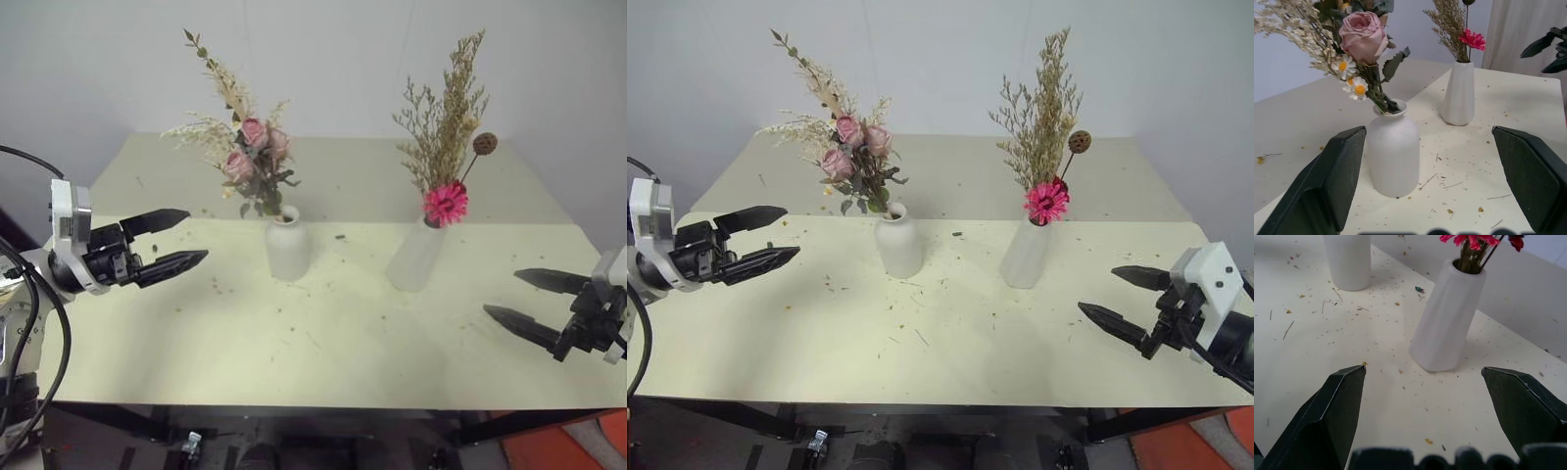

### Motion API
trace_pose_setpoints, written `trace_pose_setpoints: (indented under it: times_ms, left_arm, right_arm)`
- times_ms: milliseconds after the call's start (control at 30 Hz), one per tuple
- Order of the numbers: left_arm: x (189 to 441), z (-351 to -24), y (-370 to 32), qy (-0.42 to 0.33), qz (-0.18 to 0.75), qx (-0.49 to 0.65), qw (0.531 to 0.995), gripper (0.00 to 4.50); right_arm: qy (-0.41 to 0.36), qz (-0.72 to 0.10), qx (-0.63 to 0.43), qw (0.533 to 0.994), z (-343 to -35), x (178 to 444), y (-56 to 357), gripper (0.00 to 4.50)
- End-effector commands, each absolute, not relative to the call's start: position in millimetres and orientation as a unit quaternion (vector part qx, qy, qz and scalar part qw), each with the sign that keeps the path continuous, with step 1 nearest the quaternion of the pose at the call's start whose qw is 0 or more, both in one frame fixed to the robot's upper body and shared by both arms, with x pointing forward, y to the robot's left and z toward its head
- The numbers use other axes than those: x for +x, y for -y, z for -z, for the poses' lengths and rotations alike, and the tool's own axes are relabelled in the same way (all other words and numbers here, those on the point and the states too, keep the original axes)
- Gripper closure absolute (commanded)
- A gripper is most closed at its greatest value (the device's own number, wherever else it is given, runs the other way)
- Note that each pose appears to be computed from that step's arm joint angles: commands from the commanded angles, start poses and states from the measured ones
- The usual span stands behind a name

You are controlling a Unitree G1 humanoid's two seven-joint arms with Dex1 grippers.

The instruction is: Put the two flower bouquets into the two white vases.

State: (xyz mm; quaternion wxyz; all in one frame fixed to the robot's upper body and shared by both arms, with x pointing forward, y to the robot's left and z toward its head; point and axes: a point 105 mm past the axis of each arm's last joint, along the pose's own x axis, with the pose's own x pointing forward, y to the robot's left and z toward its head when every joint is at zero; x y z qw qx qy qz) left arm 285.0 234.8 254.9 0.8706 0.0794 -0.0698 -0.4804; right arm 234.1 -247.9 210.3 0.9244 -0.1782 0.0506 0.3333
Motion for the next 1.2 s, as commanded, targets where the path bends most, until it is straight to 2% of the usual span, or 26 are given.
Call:
trace_pose_setpoints:
  times_ms: [33, 267, 567, 700, 933, 1200]
  left_arm:
    - [275.9, -267.5, -241.7, 0.079, 0.474, 0.106, 0.871, 0.01]
    - [259.2, -276.8, -250.9, 0.072, 0.457, 0.106, 0.88, 0.01]
    - [238.4, -273.8, -258.6, 0.036, 0.426, 0.114, 0.897, 0.01]
    - [239.3, -279.9, -258.2, 0.035, 0.424, 0.119, 0.897, 0.01]
    - [243.6, -271.8, -251.3, 0.04, 0.429, 0.114, 0.895, 0.01]
    - [268.2, -261.8, -225.2, 0.056, 0.48, 0.096, 0.87, 0.01]
  right_arm:
    - [-0.023, -0.327, -0.184, 0.926, -221.7, 232.6, 243.9, 0.0]
    - [-0.01, -0.36, -0.167, 0.918, -224.3, 241.7, 230.4, 0.0]
    - [-0.019, -0.393, -0.142, 0.908, -213.5, 249.1, 217.3, 0.0]
    - [-0.025, -0.392, -0.139, 0.909, -209.3, 254.0, 214.6, 0.0]
    - [-0.028, -0.387, -0.153, 0.909, -215.4, 261.6, 214.5, 0.0]
    - [-0.015, -0.351, -0.146, 0.925, -221.8, 263.6, 226.9, 0.0]
